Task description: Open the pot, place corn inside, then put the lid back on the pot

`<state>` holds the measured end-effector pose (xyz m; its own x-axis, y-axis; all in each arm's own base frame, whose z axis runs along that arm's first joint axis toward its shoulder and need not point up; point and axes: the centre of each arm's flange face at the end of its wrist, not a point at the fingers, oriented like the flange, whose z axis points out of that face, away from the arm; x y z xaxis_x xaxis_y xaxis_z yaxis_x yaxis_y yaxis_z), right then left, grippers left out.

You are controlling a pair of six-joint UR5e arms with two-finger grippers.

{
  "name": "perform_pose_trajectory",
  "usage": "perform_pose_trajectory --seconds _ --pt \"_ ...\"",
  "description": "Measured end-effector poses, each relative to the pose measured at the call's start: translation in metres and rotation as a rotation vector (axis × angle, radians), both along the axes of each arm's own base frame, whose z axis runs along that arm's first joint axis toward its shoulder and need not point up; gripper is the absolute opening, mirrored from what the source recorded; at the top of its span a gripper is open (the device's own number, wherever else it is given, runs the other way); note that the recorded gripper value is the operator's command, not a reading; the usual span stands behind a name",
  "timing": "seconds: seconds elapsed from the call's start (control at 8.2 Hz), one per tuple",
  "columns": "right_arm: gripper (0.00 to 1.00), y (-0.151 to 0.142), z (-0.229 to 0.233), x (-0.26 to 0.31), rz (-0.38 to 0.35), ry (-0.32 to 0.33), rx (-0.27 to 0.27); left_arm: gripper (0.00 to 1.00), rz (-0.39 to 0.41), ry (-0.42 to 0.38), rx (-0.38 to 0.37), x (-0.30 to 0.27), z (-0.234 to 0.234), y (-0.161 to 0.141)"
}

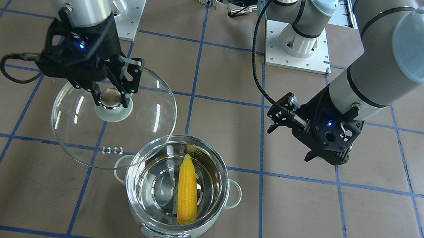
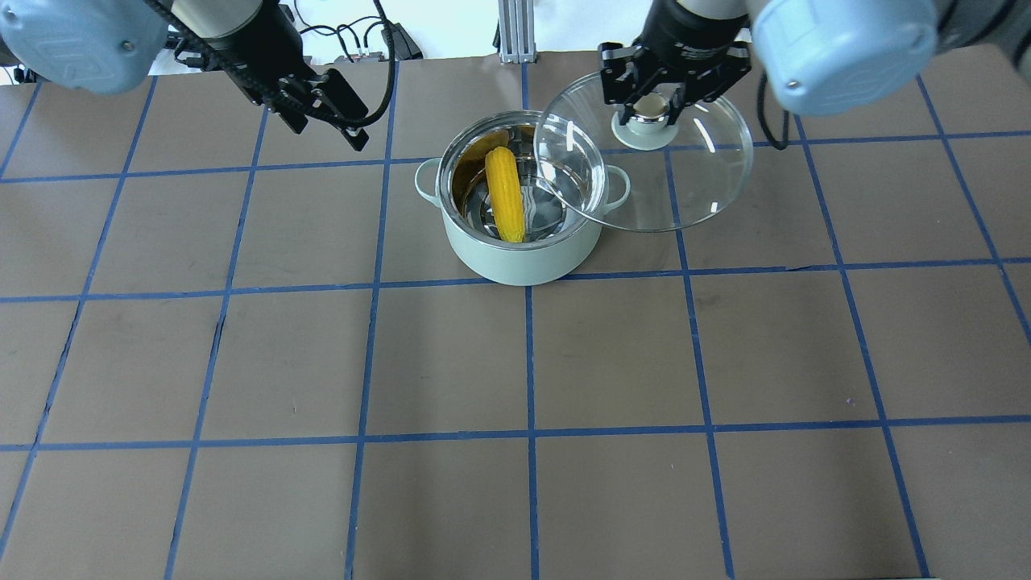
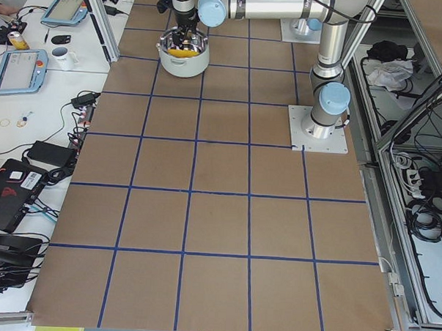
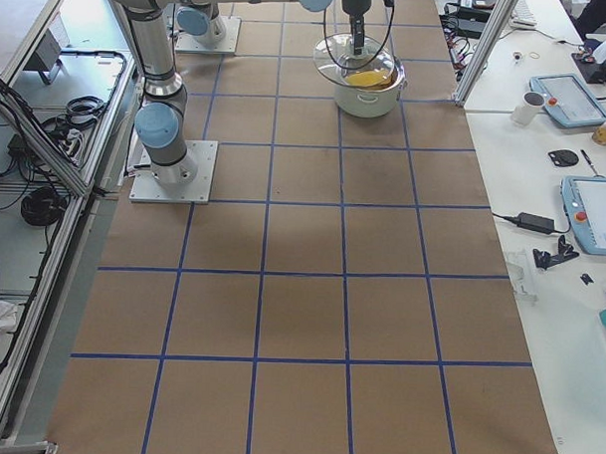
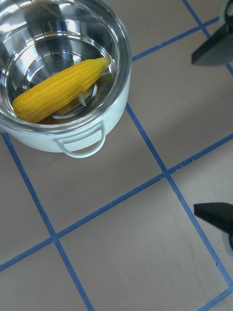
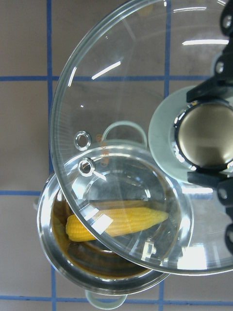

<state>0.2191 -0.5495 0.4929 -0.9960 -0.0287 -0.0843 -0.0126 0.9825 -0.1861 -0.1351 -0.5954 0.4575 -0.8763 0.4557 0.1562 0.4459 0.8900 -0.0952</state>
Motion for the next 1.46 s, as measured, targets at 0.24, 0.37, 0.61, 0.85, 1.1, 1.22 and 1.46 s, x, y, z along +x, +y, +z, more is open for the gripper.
perform_pose_trajectory --seconds 0.24,0.37,0.61,0.85,1.1,1.22,1.46 --pt "0.24 -0.024 -0.041 0.073 -0.069 -0.018 -0.025 1.00 -0.089 -0.041 -0.027 0.022 0.006 0.005" --pt "0.24 -0.030 -0.063 0.102 -0.091 -0.019 -0.038 1.00 -0.128 -0.072 -0.044 0.029 0.013 0.008" --pt "0.24 -0.043 -0.091 0.133 -0.138 -0.029 -0.059 1.00 -0.224 -0.102 -0.081 0.033 0.031 0.017" --pt "0.24 -0.054 -0.107 0.141 -0.162 -0.018 -0.067 1.00 -0.306 -0.113 -0.053 0.034 0.035 0.026" --pt "0.24 -0.060 -0.117 0.143 -0.185 -0.012 -0.064 1.00 -0.169 -0.131 -0.017 0.037 0.036 0.030" --pt "0.24 -0.061 -0.121 0.144 -0.190 -0.010 -0.060 1.00 -0.029 -0.131 0.000 0.038 0.036 0.030" --pt "0.24 -0.063 -0.126 0.144 -0.198 -0.011 -0.053 1.00 0.288 -0.128 0.037 0.038 0.037 0.030"
